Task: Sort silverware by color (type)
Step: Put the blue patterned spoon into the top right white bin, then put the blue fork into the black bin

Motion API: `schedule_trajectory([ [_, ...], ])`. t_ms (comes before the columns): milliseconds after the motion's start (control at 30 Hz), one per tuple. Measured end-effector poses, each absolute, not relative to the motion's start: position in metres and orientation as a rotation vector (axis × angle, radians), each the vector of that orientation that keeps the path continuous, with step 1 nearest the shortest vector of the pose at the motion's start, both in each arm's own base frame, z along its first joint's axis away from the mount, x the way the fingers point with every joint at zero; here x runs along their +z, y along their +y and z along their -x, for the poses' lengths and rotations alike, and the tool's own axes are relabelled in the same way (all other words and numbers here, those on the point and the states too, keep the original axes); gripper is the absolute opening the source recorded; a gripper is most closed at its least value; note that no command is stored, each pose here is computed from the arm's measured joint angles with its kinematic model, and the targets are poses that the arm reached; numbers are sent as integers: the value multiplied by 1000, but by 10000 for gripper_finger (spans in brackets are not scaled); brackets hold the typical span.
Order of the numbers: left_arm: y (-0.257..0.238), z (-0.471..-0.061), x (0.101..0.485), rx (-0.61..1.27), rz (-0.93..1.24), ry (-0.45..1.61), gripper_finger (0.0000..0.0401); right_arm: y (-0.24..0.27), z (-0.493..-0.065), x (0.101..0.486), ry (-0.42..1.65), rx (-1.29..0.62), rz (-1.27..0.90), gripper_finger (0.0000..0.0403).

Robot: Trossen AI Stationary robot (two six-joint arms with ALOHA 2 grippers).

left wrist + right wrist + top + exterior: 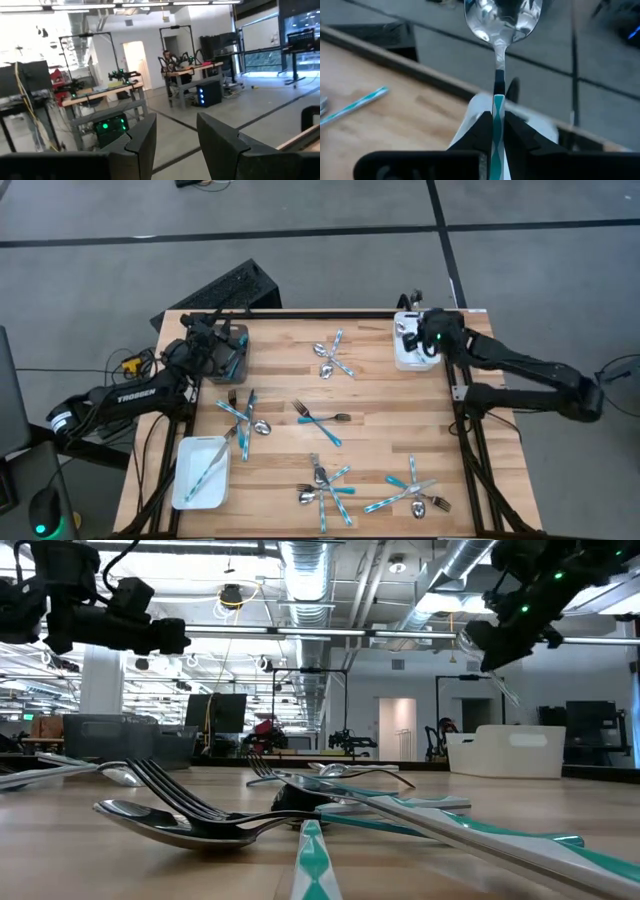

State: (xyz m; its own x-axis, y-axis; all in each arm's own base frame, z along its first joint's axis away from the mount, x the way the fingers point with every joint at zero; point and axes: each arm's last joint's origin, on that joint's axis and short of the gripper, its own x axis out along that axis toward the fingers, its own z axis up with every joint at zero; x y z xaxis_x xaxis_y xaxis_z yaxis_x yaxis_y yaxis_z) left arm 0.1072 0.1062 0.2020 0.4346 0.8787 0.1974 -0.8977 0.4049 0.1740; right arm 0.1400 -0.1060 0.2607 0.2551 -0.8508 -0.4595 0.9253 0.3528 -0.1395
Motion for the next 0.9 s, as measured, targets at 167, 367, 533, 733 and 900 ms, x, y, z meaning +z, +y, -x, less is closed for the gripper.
schedule_trajectory([
  [167,103,-110,197,1088,-240,-33,132,-123,-140,242,679,-1247,-173,66],
  [367,98,-109,199,1069,-252,-31,132,-132,-142,220,837,-1229,-255,139],
  [533,97,-107,210,1073,-266,-69,132,-127,-146,225,802,-1194,-239,207],
  [733,92,-104,215,1051,-260,-32,132,-111,-142,241,693,-1151,-233,225],
  [900,91,-103,212,1048,-301,32,132,-101,-142,249,617,-1070,-271,218],
])
